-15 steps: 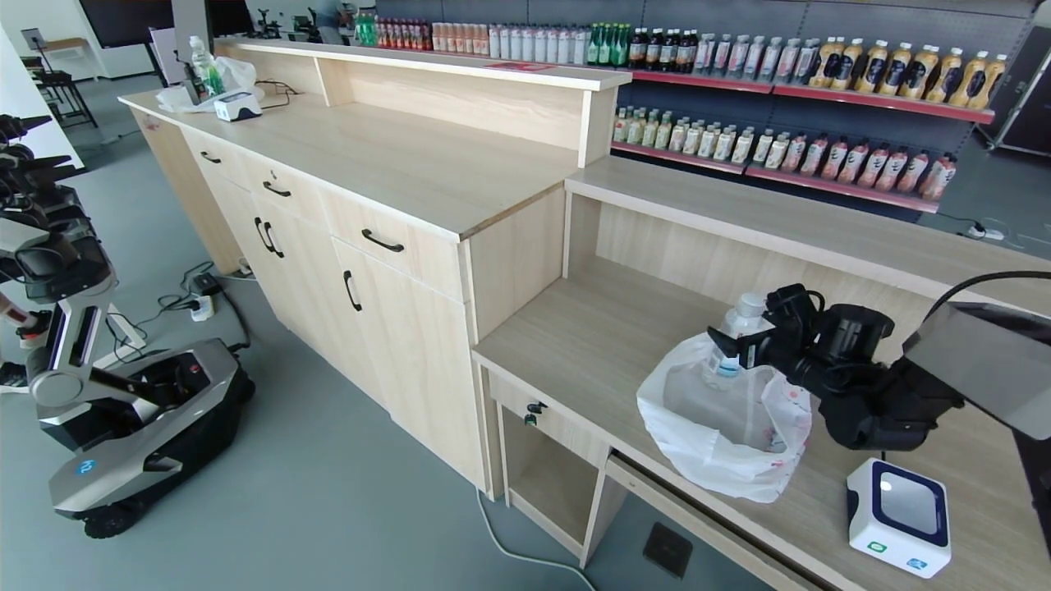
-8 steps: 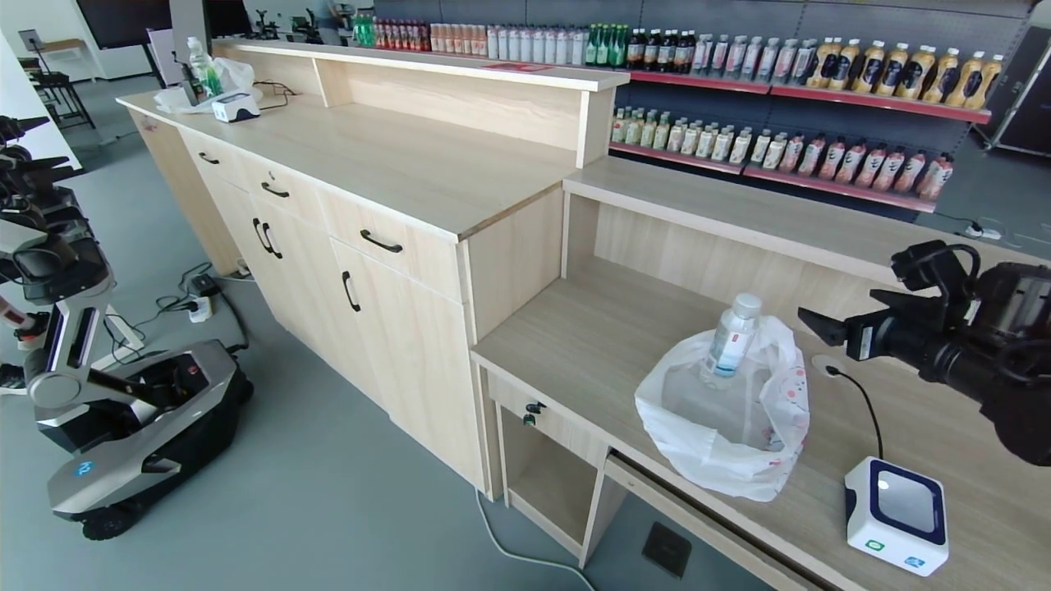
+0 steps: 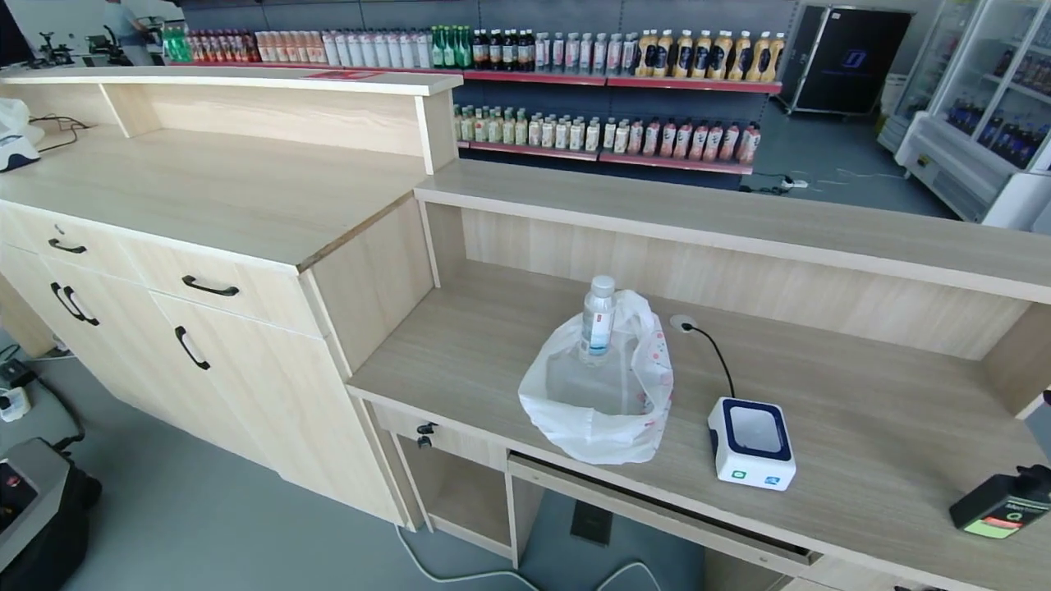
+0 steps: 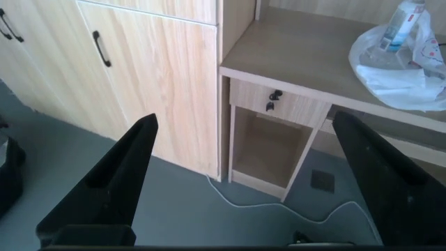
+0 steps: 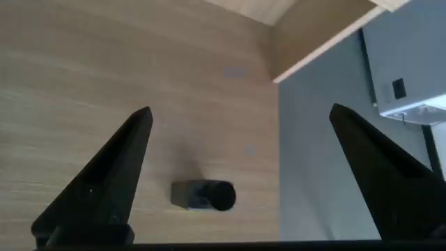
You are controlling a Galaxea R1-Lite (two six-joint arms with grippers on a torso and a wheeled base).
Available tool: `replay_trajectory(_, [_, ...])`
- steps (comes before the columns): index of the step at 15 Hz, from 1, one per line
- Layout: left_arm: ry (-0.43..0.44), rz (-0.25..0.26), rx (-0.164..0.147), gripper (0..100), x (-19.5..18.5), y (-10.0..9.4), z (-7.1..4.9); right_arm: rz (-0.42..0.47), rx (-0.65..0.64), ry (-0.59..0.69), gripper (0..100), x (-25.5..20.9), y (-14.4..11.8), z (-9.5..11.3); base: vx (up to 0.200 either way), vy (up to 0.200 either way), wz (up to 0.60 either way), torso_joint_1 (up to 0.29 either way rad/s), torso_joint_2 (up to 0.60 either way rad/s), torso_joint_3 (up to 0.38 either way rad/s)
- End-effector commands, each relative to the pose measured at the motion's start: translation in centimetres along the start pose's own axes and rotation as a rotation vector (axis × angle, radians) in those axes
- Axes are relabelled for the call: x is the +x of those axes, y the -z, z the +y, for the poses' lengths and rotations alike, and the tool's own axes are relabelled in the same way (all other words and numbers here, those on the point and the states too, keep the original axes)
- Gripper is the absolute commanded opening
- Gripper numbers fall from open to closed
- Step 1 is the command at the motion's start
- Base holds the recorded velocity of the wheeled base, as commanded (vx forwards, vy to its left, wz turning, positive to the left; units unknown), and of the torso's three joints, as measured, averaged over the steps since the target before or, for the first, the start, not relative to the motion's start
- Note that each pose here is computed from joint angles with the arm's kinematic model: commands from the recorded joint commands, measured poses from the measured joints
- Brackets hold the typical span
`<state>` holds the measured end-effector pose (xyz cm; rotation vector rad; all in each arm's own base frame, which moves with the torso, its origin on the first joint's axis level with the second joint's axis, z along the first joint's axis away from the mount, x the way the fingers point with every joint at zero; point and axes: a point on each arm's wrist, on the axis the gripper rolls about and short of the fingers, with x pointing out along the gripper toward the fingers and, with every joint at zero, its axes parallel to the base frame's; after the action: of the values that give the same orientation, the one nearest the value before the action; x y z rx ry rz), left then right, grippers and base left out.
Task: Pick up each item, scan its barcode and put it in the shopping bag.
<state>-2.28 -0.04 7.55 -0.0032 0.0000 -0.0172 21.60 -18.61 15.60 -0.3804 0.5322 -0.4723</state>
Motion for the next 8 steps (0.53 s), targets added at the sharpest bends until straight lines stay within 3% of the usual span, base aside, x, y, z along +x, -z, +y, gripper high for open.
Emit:
replay_trajectory(1, [0.000,0.002,-0.001,100,0.0,0.0,0.0,0.124,-0.025,0.035,100,0.7,2.6,-1.6,0.000,0.000,0.00,0.000,0.00,0.000])
replay_trajectory(3, [0.000,0.002,-0.001,100,0.0,0.0,0.0,0.218,-0.098,-0.017,100,2.9,5.0,-1.8,0.000,0.000,0.00,0.000,0.00,0.000])
replay_trajectory(7, [0.000,0.002,-0.001,100,0.0,0.0,0.0,0.236,-0.150,-0.089,100,6.3,6.4,-1.7,0.000,0.000,0.00,0.000,0.00,0.000])
replay_trajectory(8, [0.000,0.000,0.000,100,0.0,0.0,0.0,0.232,-0.303,-0.158,100,7.8,7.5,-1.4,0.000,0.000,0.00,0.000,0.00,0.000])
